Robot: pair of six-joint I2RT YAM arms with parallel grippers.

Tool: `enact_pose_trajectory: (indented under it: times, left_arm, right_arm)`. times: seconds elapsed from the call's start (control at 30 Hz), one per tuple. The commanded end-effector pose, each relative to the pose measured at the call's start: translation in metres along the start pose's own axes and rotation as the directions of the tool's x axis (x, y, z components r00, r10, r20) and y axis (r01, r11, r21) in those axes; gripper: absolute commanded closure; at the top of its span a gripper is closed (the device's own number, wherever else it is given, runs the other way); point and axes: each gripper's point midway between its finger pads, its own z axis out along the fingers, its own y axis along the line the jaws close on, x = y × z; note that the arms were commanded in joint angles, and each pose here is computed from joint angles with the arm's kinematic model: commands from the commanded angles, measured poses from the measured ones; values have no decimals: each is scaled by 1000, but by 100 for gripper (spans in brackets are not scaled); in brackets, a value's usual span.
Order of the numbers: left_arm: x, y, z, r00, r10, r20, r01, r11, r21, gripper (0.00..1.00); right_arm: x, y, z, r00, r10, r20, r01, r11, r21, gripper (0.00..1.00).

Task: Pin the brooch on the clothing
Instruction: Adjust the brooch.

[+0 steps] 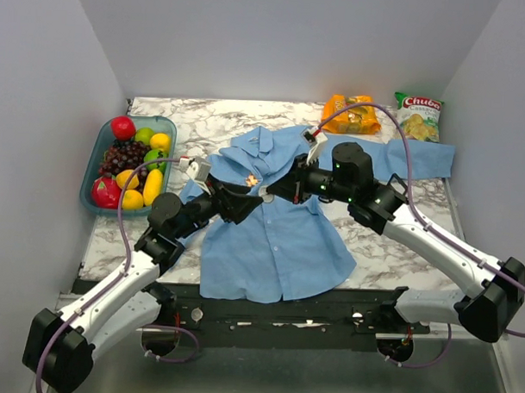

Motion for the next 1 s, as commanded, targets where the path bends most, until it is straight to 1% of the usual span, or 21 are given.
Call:
enact_pose_trajectory:
  times: [0.0, 0.03, 0.17, 0.2, 0.23, 0.4, 0.47, 0.57, 0.63, 0.67, 0.7, 0.77, 0.87, 0.9, 0.97]
  left_arm:
    - [-47, -21, 2, 952, -72, 298, 70, 997, 17, 26]
    - [-39, -24, 4, 954, -89, 286, 84, 996, 29, 26]
    - [-43, -32, 6, 936, -139, 324, 118, 989, 85, 29]
    - [-43, -33, 6, 933, -147, 327, 123, 988, 93, 35]
    - [-43, -32, 7, 931, -151, 332, 128, 988, 89, 38]
    - [-51, -32, 3, 910, -164, 381, 135, 986, 102, 45]
    - [-52, -31, 4, 908, -170, 384, 143, 985, 97, 48]
    - [-50, -32, 6, 907, -186, 379, 155, 982, 112, 56]
    - [-46, -35, 9, 914, -195, 356, 157, 978, 134, 55]
    - [-46, -39, 9, 916, -202, 348, 157, 975, 154, 53]
    - [-45, -41, 10, 918, -202, 340, 155, 975, 161, 48]
    - [-41, -43, 12, 923, -206, 324, 156, 972, 174, 47]
    - [-40, -44, 12, 922, -212, 325, 159, 970, 181, 50]
    - [-41, -44, 11, 920, -212, 329, 158, 970, 183, 54]
    - [-43, -44, 10, 915, -212, 343, 156, 971, 183, 57]
  right_arm:
    - [-48, 18, -5, 975, 43, 217, -33, 998, -51, 99]
    - [-52, 21, -6, 970, 46, 237, -32, 998, -60, 99]
    - [-56, 26, -6, 964, 74, 254, -51, 994, -94, 99]
    - [-55, 26, -6, 963, 80, 256, -56, 993, -100, 99]
    - [-55, 28, -6, 961, 84, 265, -55, 992, -113, 99]
    - [-54, 29, -10, 957, 98, 274, -66, 990, -122, 99]
    - [-54, 30, -10, 954, 104, 280, -70, 989, -131, 99]
    - [-55, 32, -12, 951, 116, 287, -77, 986, -145, 99]
    - [-56, 34, -14, 948, 119, 296, -76, 985, -153, 99]
    - [-57, 32, -14, 945, 121, 302, -80, 986, -146, 99]
    - [-58, 33, -15, 945, 124, 304, -82, 986, -147, 99]
    - [-59, 33, -16, 942, 125, 311, -83, 986, -145, 99]
    - [-59, 34, -16, 942, 128, 311, -84, 985, -152, 99]
    - [-59, 35, -17, 942, 129, 310, -84, 984, -156, 99]
    - [-59, 35, -17, 942, 131, 309, -85, 984, -156, 99]
